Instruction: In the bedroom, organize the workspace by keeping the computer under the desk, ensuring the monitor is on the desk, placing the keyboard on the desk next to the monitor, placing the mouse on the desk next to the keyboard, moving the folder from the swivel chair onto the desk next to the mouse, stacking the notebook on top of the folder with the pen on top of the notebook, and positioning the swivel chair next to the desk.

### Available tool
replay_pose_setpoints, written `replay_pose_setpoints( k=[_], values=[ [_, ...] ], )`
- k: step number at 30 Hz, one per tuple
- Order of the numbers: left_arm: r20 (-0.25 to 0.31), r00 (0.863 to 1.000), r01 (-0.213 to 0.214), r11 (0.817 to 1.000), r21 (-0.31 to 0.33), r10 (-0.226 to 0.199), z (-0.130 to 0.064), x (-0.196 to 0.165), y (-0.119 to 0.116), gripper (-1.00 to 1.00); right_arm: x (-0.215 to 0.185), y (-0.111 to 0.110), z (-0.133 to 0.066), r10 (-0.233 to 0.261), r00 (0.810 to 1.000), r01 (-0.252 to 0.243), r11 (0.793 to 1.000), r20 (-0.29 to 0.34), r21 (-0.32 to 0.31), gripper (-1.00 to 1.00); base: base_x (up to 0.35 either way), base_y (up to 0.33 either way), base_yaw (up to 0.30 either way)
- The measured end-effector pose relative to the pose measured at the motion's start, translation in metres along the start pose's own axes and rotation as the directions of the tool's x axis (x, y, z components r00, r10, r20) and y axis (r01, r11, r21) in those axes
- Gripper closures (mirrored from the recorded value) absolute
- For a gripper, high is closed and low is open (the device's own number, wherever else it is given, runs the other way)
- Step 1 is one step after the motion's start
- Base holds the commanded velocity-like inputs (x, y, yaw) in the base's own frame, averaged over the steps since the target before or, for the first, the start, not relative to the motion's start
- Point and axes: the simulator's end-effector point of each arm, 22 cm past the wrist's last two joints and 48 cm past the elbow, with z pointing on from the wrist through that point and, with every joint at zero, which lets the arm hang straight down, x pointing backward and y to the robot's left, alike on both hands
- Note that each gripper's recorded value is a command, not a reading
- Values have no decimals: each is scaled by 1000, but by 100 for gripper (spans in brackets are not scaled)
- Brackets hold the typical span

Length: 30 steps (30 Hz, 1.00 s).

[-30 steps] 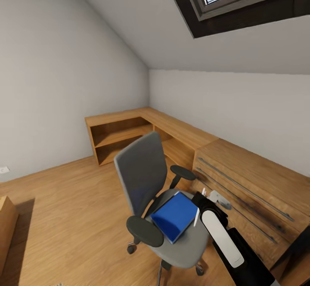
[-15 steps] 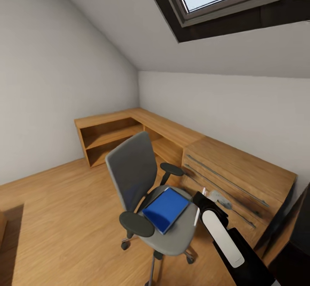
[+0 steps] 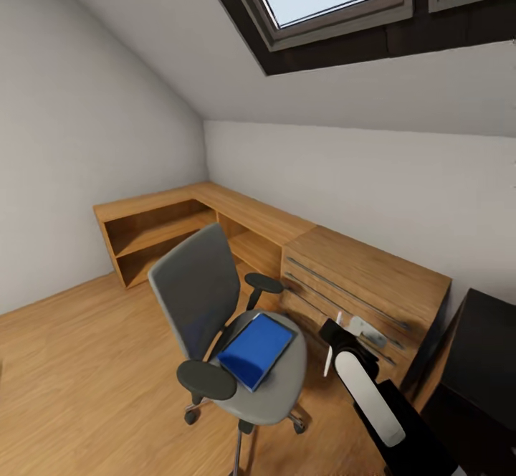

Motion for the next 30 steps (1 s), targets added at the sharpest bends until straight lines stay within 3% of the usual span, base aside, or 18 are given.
replay_pose_setpoints(
  k=[4,8,12,16,22,30],
  values=[
    [-4,1000,-3,1000,4,3,-6,1,-3,-100,-18,4,-7,-28,998,28,1000,54,2,100,0,0,-27],
    [-5,1000,-3,1000,6,3,-11,0,-3,-100,-57,-9,-7,0,995,-5,999,101,42,100,0,0,-7],
    [0,1000,-3,1000,6,3,-16,-3,-3,-100,-100,-14,-8,-10,995,2,997,103,78,100,0,0,-2],
    [35,999,3,1000,4,-3,-20,-12,0,-100,-135,-2,-16,-43,994,36,997,102,73,100,0,0,0],
    [62,998,9,1000,-3,-8,-27,-21,7,-100,-153,12,-29,-57,992,52,997,114,49,100,0,0,0],
    [84,996,6,1000,-15,-5,-35,-32,17,-100,-160,15,-35,-66,991,61,997,116,48,100,0,0,0]
  ],
)
